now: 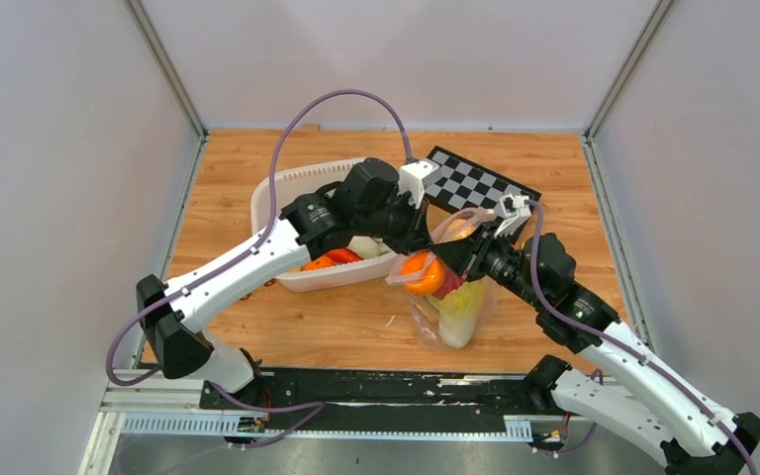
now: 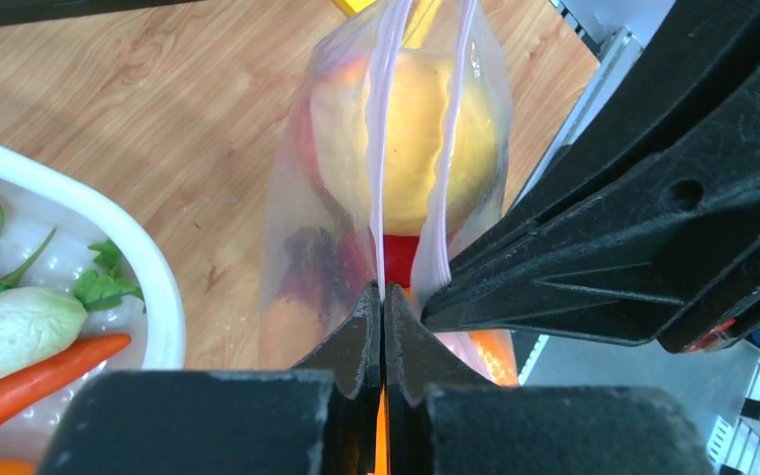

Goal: Place the food in the zip-top bag and seal the zipper
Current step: Adjust the zipper food storage bag at the center of the board.

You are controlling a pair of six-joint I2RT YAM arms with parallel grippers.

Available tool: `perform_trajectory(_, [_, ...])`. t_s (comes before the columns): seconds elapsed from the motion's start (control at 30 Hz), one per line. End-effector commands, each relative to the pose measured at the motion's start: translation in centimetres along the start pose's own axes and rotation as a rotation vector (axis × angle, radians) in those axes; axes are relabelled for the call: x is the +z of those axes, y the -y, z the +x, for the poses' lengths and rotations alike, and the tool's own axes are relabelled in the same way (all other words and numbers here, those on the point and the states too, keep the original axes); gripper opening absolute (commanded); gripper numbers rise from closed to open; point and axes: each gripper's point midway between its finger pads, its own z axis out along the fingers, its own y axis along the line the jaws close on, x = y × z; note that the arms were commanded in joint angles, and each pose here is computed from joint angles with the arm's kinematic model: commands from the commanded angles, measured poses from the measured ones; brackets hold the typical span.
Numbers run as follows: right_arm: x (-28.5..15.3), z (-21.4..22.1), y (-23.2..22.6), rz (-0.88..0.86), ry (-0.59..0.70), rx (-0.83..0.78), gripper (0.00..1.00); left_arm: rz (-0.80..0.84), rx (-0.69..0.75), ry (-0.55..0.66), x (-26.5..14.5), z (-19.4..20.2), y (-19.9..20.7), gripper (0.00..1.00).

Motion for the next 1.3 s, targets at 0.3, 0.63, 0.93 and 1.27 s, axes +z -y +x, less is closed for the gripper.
perform_trajectory(0.3, [-4.0, 1.1, -6.6, -0.364, -0.134, -0.228, 0.00, 0.047, -0.039, 0.139, -2.7, -2.7, 2.7, 0.00])
perform_trajectory(0.63, [-1.9, 5.3, -1.6, -0.172, -0.344, -0.251, 0.00, 0.109, -0.076, 0.152, -3.4, -2.0, 3.7, 0.00])
perform_trajectory(0.93, [-1.9, 7.9, 4.4, 0.112, -0.485, -0.303, 0.00, 0.160, -0.088, 0.149, -4.2, -1.6, 4.7, 0.00])
perform_trajectory(1.27, [-2.3, 2.4, -1.6, -0.078, -0.179, -0.186, 0.00, 0.138, -0.043, 0.176, -5.5, -2.6, 4.8, 0.00])
